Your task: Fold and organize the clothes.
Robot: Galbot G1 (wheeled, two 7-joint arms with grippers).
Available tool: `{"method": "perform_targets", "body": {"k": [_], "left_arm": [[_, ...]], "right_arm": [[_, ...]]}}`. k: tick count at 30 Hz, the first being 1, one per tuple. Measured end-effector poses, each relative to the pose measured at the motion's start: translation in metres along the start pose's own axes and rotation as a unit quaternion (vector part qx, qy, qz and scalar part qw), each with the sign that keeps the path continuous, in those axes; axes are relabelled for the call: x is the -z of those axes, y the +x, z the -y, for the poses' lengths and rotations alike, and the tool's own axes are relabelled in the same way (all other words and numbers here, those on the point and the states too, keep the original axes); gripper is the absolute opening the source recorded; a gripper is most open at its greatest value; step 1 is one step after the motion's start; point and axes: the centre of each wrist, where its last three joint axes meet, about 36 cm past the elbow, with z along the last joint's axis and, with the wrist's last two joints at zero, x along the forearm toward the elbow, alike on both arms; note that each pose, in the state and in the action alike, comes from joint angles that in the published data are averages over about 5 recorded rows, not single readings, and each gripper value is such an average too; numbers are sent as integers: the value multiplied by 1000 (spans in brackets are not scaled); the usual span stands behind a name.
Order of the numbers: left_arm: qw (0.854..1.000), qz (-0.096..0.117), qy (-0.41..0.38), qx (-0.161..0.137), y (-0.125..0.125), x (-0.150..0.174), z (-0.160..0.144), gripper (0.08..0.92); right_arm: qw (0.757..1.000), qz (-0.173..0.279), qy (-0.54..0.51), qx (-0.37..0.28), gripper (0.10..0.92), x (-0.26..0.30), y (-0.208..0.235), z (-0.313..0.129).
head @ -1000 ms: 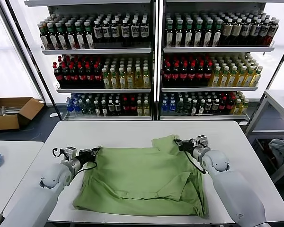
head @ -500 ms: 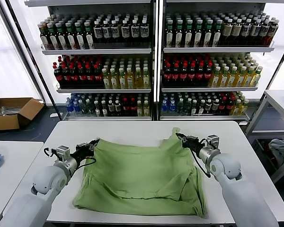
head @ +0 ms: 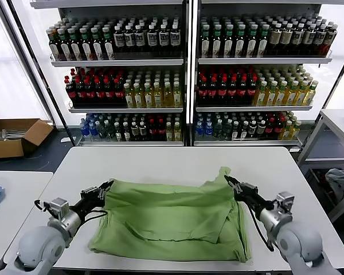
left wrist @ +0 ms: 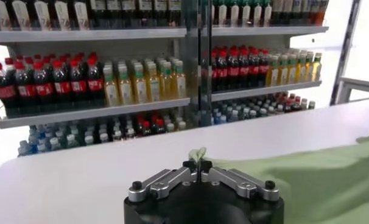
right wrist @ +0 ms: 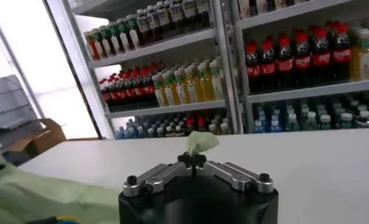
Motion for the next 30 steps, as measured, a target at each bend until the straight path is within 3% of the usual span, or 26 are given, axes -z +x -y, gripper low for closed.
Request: {"method": "perform_targets", "body": {"k": [11,15,22,30], "left_arm": [[998,-55,-15,-1,34,-44,14,90],[997,-68,-22,3,41,-51,19,147],[996,-83,-30,23,53,-51,18,345],[995,-68,-11,72,64,-44,21,579]], "right_arm": [[998,-45,-6,-47,106,-43,55,-27],[996,-63,3,-63,138,-53,67,-31],[994,-65,18,-90,338,-57,80,-26],[991,1,35,-127,572,-43,95,5]]}}
